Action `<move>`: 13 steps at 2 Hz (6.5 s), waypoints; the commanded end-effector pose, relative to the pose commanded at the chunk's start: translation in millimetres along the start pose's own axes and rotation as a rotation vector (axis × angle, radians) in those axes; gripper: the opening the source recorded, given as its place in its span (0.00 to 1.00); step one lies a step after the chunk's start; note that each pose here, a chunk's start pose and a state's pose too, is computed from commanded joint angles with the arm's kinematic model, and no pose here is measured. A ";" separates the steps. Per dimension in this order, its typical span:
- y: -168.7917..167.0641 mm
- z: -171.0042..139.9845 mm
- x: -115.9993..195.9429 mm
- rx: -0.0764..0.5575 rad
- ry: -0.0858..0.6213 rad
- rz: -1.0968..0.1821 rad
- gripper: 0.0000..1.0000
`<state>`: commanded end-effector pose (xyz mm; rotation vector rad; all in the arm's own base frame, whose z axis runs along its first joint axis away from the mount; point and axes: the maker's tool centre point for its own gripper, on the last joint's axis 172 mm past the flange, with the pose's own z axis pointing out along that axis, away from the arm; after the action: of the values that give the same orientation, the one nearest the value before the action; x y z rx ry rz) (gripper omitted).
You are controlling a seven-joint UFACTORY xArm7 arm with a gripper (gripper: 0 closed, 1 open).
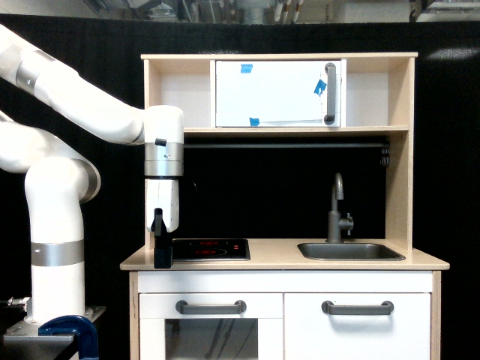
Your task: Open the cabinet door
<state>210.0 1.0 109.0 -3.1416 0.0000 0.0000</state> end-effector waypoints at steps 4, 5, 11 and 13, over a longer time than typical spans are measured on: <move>76.0 -13.0 114.0 0.028 0.107 0.129 1.00; 55.0 -20.0 182.0 0.077 0.162 0.124 1.00; 31.0 8.0 353.0 0.537 0.132 -0.118 1.00; 32.0 7.0 353.0 0.573 0.160 -0.020 1.00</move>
<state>563.0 -31.0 102.0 -2.5607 -0.0262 -0.2114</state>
